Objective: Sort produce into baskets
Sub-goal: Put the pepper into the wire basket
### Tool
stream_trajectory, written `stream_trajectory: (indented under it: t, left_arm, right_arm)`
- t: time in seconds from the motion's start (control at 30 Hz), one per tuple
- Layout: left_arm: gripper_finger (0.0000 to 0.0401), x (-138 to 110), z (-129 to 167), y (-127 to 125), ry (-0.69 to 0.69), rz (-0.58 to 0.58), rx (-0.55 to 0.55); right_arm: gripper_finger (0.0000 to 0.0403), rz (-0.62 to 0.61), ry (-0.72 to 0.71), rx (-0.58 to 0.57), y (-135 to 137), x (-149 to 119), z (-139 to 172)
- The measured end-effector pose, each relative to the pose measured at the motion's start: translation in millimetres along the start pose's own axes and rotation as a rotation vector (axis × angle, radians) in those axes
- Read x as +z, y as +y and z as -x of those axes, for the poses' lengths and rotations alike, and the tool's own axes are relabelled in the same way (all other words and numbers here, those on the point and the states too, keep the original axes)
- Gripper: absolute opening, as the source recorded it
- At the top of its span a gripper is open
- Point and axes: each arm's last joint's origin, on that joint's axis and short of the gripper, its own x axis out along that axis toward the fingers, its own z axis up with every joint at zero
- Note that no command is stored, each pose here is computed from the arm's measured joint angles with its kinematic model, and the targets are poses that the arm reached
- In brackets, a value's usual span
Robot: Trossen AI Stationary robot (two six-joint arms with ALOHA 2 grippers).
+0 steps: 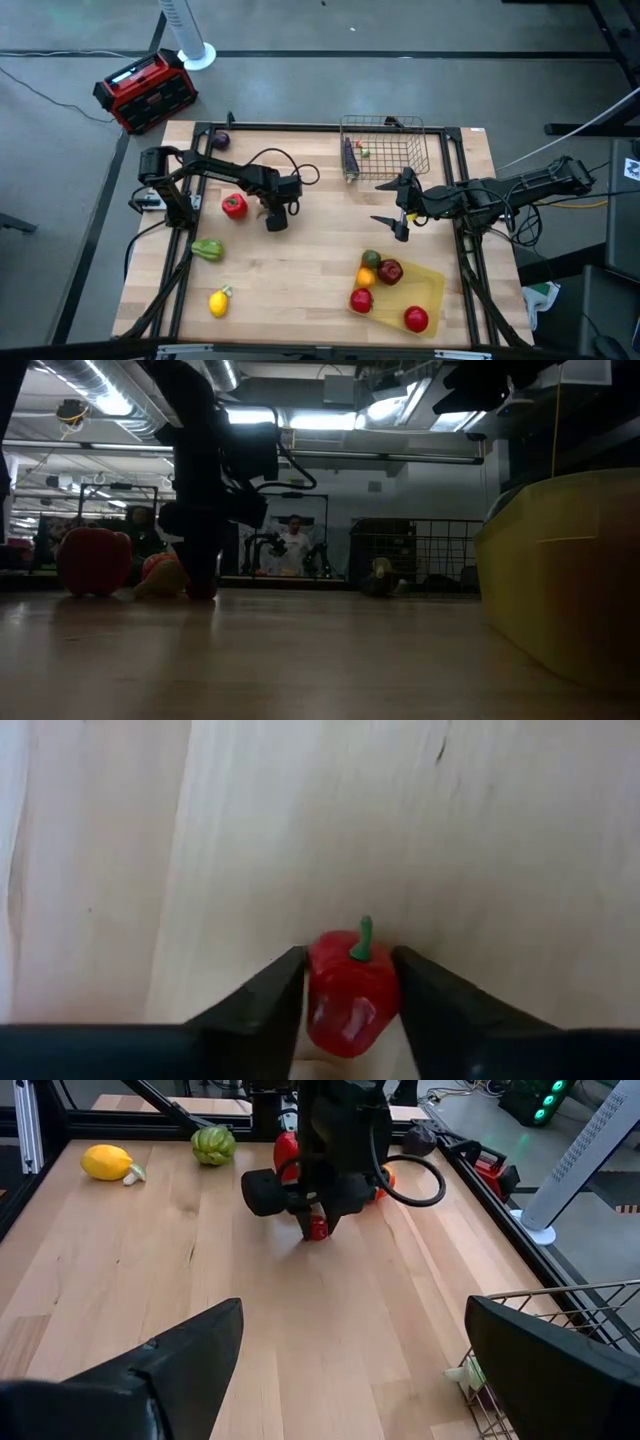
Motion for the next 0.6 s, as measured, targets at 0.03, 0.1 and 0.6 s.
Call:
stream_trajectory:
  t: [0.03, 0.1, 0.6]
  left_arm:
    - [0.0133, 0, 0, 0, 0.000, 0.016, 0.000]
    - [0.0107, 1, 2, 0, -0.001, 0.075, 0.003]
    - [0.0112, 82, 56, -4, -0.608, 0.261, -0.176]
  right_arm:
    - [0.0376, 0.000, 0.000, 0.000, 0, 0, 0]
    - [0.0376, 0.000, 0.000, 0.000, 0, 0, 0]
    - [0.0376, 0.000, 0.000, 0.000, 0, 0, 0]
